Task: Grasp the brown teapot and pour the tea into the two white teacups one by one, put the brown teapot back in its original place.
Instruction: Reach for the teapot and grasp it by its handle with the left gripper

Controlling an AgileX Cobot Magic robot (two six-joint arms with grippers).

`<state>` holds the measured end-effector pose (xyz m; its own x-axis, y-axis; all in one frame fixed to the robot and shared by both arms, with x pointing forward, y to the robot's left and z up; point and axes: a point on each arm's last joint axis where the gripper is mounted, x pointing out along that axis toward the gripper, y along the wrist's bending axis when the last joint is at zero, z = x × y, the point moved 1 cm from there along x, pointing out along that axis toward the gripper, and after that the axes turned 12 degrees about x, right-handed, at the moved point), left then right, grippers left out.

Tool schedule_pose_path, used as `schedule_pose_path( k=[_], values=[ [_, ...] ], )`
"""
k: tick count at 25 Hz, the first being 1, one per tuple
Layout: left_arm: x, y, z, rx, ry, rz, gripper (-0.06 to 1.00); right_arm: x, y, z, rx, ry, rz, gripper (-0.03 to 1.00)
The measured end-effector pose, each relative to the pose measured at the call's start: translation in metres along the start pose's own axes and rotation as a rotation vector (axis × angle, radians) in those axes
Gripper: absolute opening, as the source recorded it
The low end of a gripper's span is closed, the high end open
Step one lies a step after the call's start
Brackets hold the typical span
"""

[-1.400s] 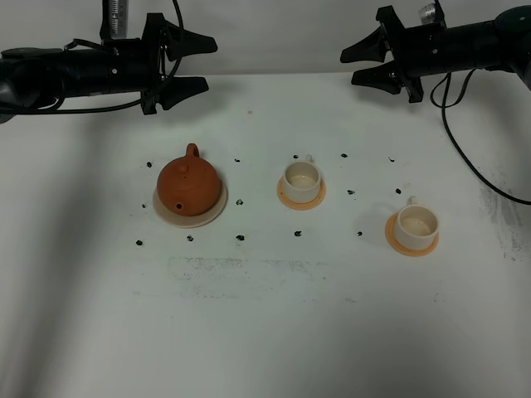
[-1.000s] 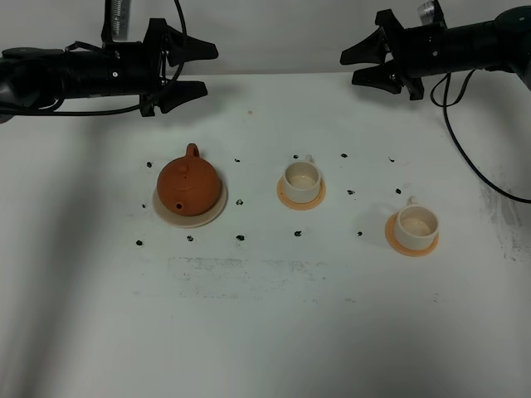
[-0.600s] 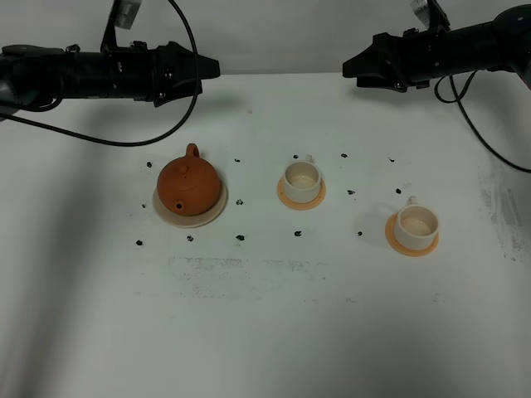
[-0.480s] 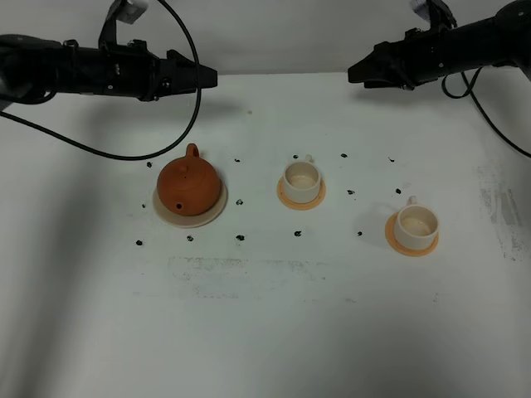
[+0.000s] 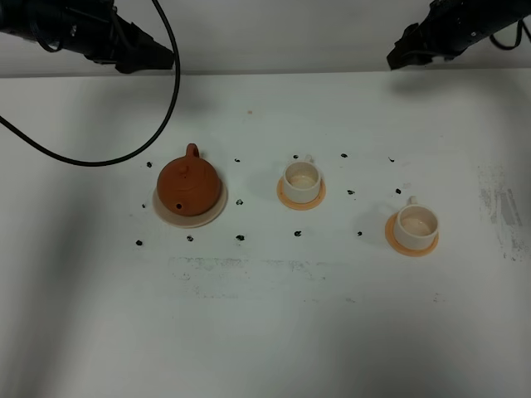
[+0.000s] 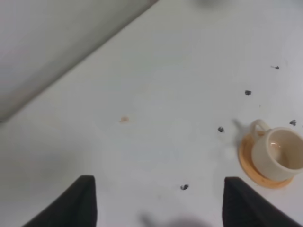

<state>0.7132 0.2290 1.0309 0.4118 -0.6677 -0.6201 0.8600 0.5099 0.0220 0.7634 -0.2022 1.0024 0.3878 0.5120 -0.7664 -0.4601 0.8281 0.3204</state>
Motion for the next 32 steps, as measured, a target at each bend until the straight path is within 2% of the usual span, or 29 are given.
schedule_pose_path(
  k=[4,7,13,16,19,23,28,32],
  values=[
    [-0.019,-0.018,0.001,0.024,0.028,0.083,0.58,-0.043,0.019,0.016,-0.02,-0.072,-0.031,0.46],
    [-0.036,-0.034,0.0,0.052,0.031,0.178,0.58,-0.079,0.041,0.021,-0.046,-0.11,-0.037,0.46],
    [-0.077,-0.073,0.001,0.104,-0.004,0.381,0.58,-0.135,0.075,0.005,-0.029,-0.146,-0.044,0.44],
    [-0.09,-0.087,0.001,0.114,-0.024,0.448,0.58,-0.163,0.092,-0.01,-0.033,-0.182,-0.054,0.43],
    [-0.099,-0.099,-0.001,0.097,-0.036,0.467,0.58,-0.187,0.108,-0.029,-0.039,-0.21,-0.063,0.43],
    [-0.101,-0.112,-0.012,0.025,-0.041,0.456,0.57,-0.208,0.122,-0.062,-0.043,-0.241,-0.087,0.43],
    [-0.102,-0.119,-0.026,-0.053,-0.058,0.495,0.53,-0.235,0.142,-0.11,-0.042,-0.306,-0.12,0.43],
    [-0.102,-0.125,-0.031,-0.128,-0.094,0.496,0.51,-0.256,0.159,-0.152,-0.036,-0.366,-0.135,0.43]
  ],
)
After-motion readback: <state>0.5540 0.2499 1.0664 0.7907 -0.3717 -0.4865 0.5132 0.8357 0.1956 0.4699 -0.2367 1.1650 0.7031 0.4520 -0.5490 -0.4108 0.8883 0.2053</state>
